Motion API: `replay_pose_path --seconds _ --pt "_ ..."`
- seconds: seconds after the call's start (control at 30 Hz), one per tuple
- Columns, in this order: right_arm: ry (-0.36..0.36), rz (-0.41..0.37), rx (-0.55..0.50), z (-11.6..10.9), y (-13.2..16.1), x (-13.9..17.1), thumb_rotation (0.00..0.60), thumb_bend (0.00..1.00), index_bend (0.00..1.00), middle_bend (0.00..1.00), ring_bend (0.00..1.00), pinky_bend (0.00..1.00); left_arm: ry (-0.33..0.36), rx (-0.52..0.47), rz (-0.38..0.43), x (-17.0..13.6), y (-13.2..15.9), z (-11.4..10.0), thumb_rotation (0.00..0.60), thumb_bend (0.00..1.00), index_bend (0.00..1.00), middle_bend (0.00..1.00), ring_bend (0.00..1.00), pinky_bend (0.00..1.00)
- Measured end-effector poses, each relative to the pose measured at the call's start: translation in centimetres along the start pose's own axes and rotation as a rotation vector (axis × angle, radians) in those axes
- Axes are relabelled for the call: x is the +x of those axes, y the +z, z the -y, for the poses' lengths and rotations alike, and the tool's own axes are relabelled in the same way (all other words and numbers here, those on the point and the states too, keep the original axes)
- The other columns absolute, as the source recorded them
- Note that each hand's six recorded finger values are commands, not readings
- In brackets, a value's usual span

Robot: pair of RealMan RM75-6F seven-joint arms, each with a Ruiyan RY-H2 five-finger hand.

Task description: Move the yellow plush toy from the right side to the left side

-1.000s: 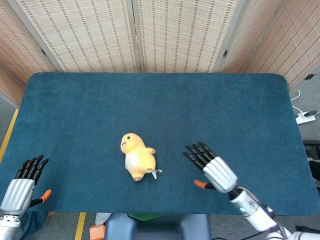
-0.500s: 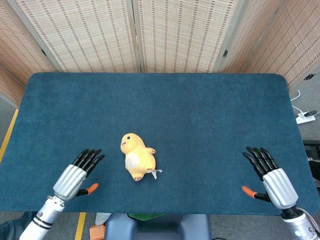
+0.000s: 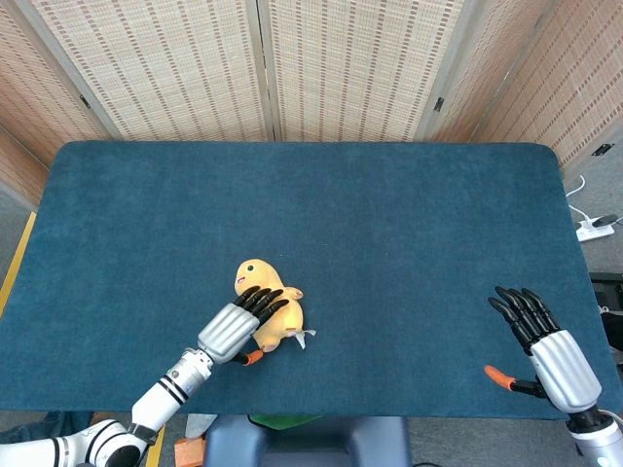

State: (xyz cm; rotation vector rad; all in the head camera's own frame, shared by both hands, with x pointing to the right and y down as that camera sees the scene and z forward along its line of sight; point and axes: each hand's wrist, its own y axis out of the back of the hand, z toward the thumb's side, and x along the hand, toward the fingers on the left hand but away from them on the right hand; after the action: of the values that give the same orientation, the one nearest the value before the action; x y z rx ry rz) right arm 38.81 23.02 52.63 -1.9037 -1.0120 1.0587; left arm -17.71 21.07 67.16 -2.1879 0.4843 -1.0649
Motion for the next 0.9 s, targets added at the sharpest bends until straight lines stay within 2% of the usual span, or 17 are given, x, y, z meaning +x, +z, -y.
replay_pose_path --seconds 0.13,0.2,0.27,0.3,0.33,0.4,0.47,0.57,0.73,0.9 --pt "0.019 0.004 -0.001 0.1 -0.2 0.0 0.6 0.1 0.0 0.0 0.0 0.0 -0.037 -0.002 -0.009 2.0 0.5 1.1 0.6 0.25 0.0 0.0 0.0 0.01" --pt "0.022 -0.003 -0.004 0.1 -0.1 0.0 0.6 0.1 0.0 0.0 0.0 0.0 -0.046 0.036 -0.012 2.8 0.5 1.5 0.6 0.28 0.03 0.03 0.01 0.07" --pt "0.021 -0.011 -0.016 0.0 0.0 0.1 0.6 0.09 0.0 0.0 0.0 0.0 -0.055 0.075 -0.019 3.4 0.4 1.9 0.6 0.39 0.2 0.2 0.11 0.28" --pt "0.021 -0.014 -0.023 -0.1 0.1 0.1 0.6 0.09 0.0 0.0 0.0 0.0 -0.058 0.097 -0.026 3.7 0.4 2.2 0.6 0.49 0.33 0.35 0.23 0.43" --pt "0.022 -0.018 -0.029 -0.1 0.1 0.2 0.6 0.09 0.0 0.0 0.0 0.0 -0.056 0.109 -0.032 3.9 0.5 2.4 0.6 0.63 0.48 0.51 0.39 0.63" --pt "0.027 -0.027 -0.037 -0.1 0.2 0.4 0.6 0.09 0.0 0.0 0.0 0.0 -0.027 0.119 -0.048 4.1 0.5 2.3 0.6 0.77 0.61 0.69 0.6 0.84" --pt "0.036 -0.032 -0.036 0.0 0.3 0.5 0.6 0.09 0.0 0.0 0.0 0.0 0.023 0.125 -0.063 4.1 0.4 1.9 0.6 0.84 0.67 0.8 0.71 0.96" --pt "0.056 -0.039 -0.031 0.4 0.5 0.6 0.6 0.09 0.0 0.0 0.0 0.0 0.137 0.138 -0.068 3.5 0.3 0.6 0.6 0.87 0.67 0.83 0.75 0.99" --pt "0.091 -0.04 -0.023 1.2 0.7 0.7 0.6 0.09 0.0 0.0 0.0 0.0 0.302 0.185 -0.039 0.0 -0.4 -2.0 0.6 0.87 0.68 0.83 0.75 0.99" --pt "0.106 -0.039 -0.025 1.6 0.9 0.6 0.6 0.09 0.0 0.0 0.0 0.0 0.41 0.251 -0.095 -5.7 -4.6 -5.0 0.6 0.87 0.68 0.82 0.75 0.99"
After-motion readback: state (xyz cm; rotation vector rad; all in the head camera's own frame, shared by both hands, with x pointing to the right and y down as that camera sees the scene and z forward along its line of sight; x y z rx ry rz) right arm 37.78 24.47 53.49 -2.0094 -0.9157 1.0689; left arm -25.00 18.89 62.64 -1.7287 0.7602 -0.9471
